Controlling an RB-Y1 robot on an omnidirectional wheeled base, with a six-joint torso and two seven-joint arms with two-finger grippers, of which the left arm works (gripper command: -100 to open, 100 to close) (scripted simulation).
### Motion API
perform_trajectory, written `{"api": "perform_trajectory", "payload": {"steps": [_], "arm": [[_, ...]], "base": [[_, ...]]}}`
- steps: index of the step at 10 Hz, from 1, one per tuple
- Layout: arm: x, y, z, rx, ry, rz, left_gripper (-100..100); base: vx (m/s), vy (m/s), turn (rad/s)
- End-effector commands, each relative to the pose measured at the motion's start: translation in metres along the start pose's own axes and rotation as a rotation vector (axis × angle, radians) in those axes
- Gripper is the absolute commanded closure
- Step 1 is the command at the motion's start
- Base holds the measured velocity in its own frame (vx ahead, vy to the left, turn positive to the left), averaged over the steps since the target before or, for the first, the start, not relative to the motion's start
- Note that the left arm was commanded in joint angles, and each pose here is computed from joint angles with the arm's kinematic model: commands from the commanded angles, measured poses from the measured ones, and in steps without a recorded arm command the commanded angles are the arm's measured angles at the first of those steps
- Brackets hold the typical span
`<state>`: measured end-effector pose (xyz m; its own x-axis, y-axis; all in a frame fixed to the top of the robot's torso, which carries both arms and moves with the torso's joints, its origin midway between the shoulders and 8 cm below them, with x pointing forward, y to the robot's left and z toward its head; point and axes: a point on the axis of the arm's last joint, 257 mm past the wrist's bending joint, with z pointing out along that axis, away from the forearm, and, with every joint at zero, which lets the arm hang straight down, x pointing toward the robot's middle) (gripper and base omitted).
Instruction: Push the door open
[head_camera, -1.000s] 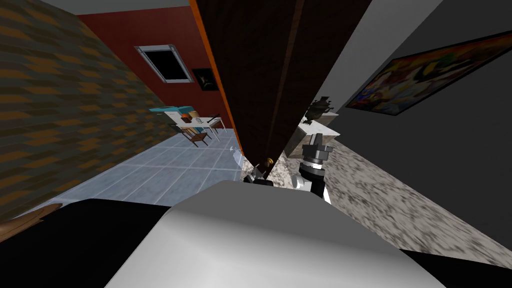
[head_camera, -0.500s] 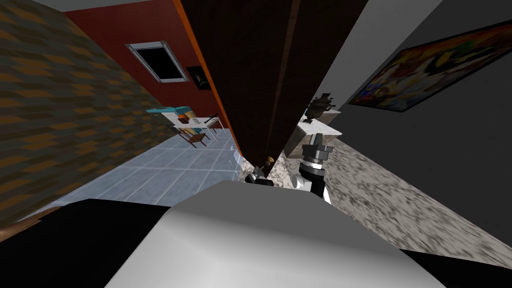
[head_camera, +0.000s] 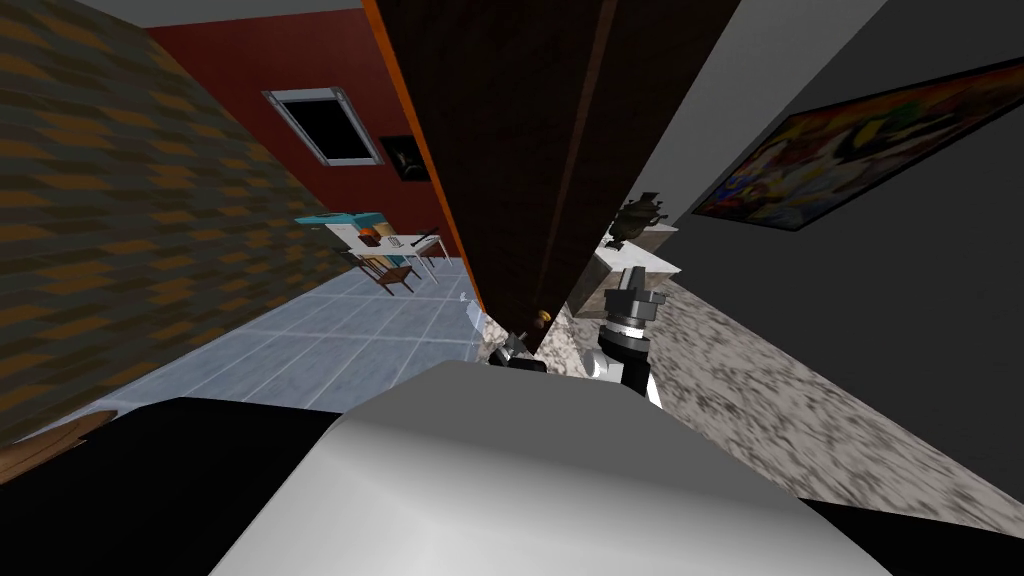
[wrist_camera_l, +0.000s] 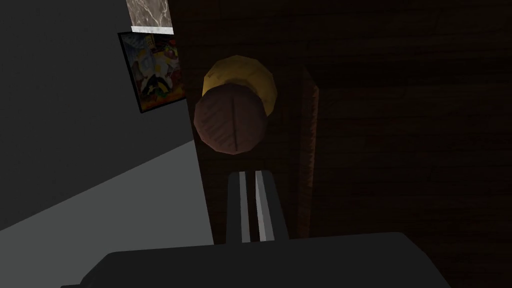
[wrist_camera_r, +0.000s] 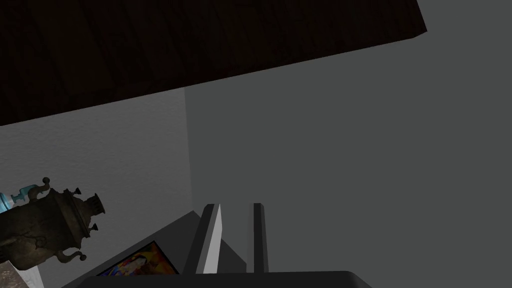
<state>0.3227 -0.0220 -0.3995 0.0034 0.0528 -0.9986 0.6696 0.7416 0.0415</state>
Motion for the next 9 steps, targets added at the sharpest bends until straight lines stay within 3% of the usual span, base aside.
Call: {"api": "perform_trajectory", "payload": {"steps": [1,4,5,6,9], "arm": [[0.008,0.013,-0.0157,-0.029,0.013,0.007,-100],[-0.007,0.006,-0.0029,-0.072,-0.031,-0.043,-100],[-0.004,0.009,-0.0057,-0.065,-0.023,-0.033,-100],[0.004,0.018,-0.0158,-0.059,-0.001,-0.009,-100],[0.009,0.027,-0.0204,-0.058,0.01,0.008,-100]], "base": [[-0.115,-0.016,0.231],[-0.141,-0.028,0.108],[-0.042,-0.012,0.014],[0.059,-0.074,-0.026],[0.183,-0.137,-0.01]]}}
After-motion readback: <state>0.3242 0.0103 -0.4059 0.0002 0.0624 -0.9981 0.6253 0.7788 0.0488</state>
